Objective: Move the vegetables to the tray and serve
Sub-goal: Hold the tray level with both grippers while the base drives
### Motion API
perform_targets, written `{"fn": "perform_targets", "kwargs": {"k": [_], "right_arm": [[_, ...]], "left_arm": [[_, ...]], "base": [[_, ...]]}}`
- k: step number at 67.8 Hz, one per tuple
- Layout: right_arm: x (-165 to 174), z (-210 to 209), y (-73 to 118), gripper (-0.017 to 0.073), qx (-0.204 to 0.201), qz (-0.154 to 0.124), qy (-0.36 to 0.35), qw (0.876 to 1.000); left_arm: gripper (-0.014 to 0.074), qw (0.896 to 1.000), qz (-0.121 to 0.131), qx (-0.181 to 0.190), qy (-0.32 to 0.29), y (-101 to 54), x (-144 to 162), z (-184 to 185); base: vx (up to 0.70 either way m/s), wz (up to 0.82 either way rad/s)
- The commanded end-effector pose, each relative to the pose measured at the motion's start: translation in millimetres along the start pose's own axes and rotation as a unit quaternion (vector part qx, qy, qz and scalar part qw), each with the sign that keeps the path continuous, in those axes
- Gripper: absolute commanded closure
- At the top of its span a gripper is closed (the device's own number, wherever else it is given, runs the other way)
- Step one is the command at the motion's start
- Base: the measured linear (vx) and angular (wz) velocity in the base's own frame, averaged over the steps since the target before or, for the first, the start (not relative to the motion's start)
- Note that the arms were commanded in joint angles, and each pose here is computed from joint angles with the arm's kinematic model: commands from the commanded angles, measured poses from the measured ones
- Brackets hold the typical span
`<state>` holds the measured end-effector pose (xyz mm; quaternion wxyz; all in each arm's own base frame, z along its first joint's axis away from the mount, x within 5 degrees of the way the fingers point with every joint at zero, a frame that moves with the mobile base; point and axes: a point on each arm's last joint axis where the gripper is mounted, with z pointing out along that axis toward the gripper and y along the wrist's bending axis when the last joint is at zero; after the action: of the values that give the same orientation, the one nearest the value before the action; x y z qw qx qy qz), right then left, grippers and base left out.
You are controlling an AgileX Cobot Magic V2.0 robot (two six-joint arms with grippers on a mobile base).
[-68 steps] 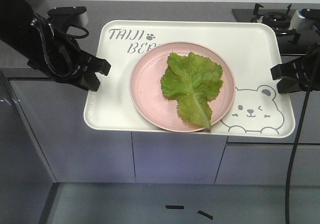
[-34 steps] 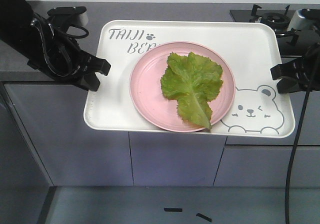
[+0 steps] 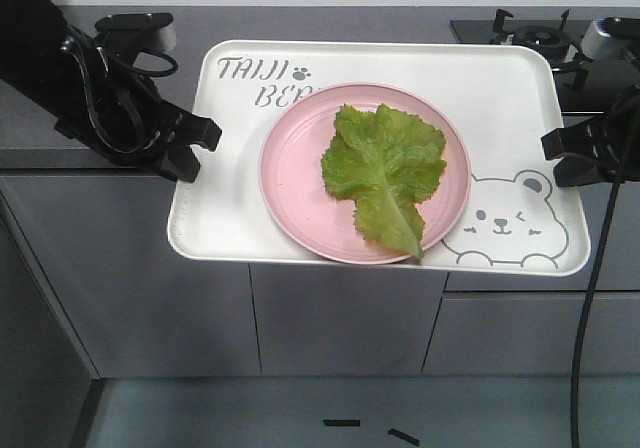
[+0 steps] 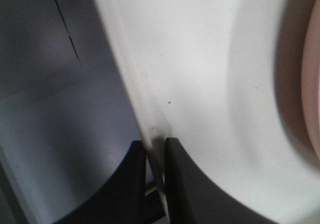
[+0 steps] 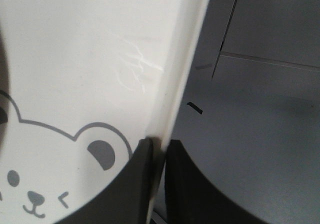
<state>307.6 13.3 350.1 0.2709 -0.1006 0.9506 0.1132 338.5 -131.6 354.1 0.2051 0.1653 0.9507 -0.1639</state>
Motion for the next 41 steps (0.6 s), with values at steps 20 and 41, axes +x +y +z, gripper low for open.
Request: {"fn": "perform_targets", "kwargs": {"k": [20,41], "right_arm": [[-9.1,-20.7,30.6,0.0565,-0.091,0.001,-0.054,0.994],[-9.1,-20.7,30.6,0.0565,-0.091,0.001,-0.054,0.994]], "left_arm": [[0.0599,0.99,-0.007,0.114,-0.082,-39.4,-9.6,-28.2],[0.0599,0.99,-0.007,0.114,-0.082,-39.4,-9.6,-28.2]], "base": [[0.02,-0.01],[0.03,-0.01]]}}
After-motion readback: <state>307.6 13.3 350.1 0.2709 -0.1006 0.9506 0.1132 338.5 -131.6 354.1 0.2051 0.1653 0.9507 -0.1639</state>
